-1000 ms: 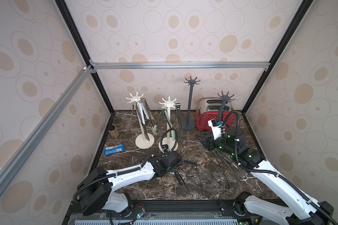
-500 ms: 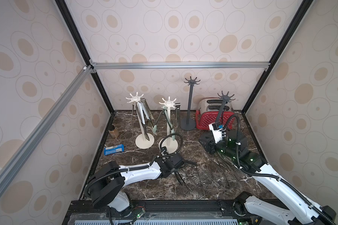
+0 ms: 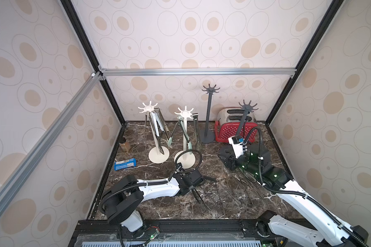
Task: Hang food tongs on kitchen utensil racks
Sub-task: Pick up the food tongs from the center of the board.
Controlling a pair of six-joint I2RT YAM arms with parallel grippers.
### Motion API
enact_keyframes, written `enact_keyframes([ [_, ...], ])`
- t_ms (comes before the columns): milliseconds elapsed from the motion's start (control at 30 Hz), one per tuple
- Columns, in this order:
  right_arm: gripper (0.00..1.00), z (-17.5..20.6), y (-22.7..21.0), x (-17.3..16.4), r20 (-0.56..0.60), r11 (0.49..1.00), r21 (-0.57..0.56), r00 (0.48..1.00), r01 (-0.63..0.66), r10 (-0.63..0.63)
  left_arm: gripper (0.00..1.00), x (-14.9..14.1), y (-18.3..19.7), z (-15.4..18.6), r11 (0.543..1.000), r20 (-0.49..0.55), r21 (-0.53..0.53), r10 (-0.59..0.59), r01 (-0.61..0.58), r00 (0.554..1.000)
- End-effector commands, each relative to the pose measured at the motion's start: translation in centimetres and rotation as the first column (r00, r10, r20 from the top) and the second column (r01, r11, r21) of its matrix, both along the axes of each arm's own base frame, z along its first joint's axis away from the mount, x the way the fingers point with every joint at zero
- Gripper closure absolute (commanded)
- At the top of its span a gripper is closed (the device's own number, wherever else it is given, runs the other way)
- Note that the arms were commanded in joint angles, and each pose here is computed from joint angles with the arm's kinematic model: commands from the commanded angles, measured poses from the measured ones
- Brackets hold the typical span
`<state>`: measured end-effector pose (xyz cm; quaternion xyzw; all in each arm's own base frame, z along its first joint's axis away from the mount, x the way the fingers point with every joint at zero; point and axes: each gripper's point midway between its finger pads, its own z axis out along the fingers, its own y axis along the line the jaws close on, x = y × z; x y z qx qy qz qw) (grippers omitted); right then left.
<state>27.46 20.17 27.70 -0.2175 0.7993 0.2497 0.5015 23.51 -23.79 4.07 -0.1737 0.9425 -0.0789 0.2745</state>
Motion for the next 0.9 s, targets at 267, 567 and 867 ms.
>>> enact_keyframes([
  [267,0.48,-0.6,-0.1,-0.5,-0.001,1.000,-0.027,1.000,-0.014,0.014,0.74,0.2,0.2,-0.9,0.999,0.006,0.039,0.027,-0.027,1.000],
  [567,0.48,-0.7,-0.2,-0.6,-0.002,0.999,-0.029,1.000,-0.015,0.015,0.73,-0.1,0.3,-1.9,0.998,-0.017,0.054,0.029,-0.028,0.999],
  [867,0.48,-0.7,-0.5,-0.7,0.002,0.999,-0.032,1.000,-0.012,0.012,0.73,-0.3,0.1,-3.3,0.998,-0.067,0.053,0.048,-0.045,0.997],
])
